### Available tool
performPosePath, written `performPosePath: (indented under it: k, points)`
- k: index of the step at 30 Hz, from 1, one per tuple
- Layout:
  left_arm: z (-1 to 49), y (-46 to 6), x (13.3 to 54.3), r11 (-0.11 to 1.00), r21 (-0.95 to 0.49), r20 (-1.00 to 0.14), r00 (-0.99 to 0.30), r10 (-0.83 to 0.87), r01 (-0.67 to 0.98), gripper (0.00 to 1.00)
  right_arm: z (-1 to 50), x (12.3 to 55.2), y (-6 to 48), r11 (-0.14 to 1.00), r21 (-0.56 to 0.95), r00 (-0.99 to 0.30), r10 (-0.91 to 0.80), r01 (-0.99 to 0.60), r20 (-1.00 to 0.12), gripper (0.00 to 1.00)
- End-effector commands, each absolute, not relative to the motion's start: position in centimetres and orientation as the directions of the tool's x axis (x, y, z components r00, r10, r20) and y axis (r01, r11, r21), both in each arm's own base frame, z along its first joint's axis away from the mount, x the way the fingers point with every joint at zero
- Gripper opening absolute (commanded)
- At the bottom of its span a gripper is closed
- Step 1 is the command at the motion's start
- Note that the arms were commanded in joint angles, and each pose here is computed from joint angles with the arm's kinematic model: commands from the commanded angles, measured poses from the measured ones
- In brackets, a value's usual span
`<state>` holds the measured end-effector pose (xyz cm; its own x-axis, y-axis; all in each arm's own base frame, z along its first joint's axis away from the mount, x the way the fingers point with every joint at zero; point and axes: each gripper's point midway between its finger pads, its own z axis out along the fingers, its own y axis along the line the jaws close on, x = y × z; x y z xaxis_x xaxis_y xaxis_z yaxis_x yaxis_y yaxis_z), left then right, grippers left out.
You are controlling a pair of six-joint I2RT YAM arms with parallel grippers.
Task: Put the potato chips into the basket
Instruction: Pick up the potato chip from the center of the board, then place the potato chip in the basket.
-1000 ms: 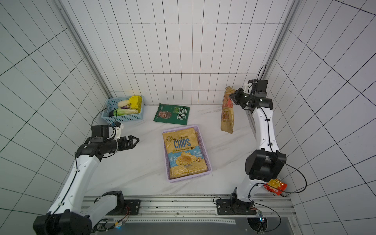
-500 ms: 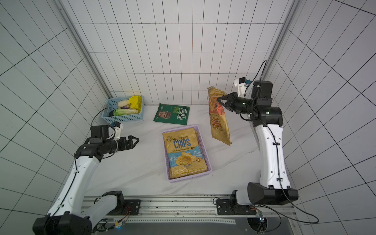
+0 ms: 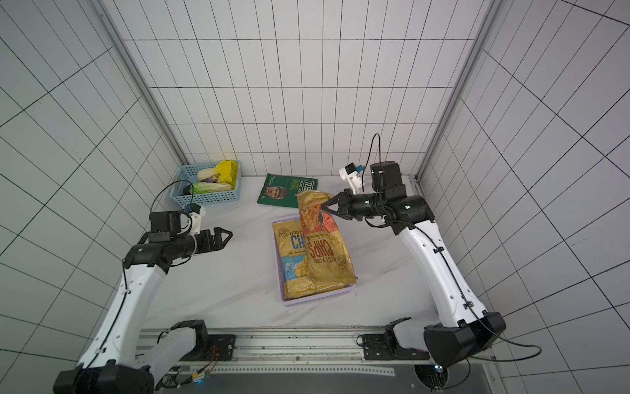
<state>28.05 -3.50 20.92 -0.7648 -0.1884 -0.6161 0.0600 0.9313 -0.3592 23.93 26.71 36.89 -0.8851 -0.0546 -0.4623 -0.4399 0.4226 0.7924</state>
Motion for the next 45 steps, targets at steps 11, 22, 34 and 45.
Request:
performPosePath:
  k: [11, 22, 34, 45]
  points:
    - [21.6, -3.2, 28.2, 0.933, -0.352, -0.652, -0.734, -0.190, 0.071, 0.98, 35.2, 20.0, 34.4, 0.316, 0.772, -0.835, -0.206, -0.551, -0.511, 0.00]
    - [21.9, -3.2, 28.1, 0.932, -0.354, -0.658, -0.729, -0.191, 0.075, 0.98, 32.1, 19.1, 37.3, 0.293, 0.815, -0.866, -0.206, -0.499, -0.456, 0.00]
    - [22.1, -3.2, 28.1, 0.931, -0.358, -0.662, -0.724, -0.192, 0.080, 0.98, 30.1, 19.7, 37.0, 0.391, 0.768, -0.861, -0.187, -0.507, -0.474, 0.00]
    - [22.0, -3.2, 28.1, 0.929, -0.361, -0.659, -0.727, -0.195, 0.079, 0.98, 25.9, 22.6, 32.0, 0.511, 0.722, -0.876, -0.153, -0.466, -0.458, 0.00]
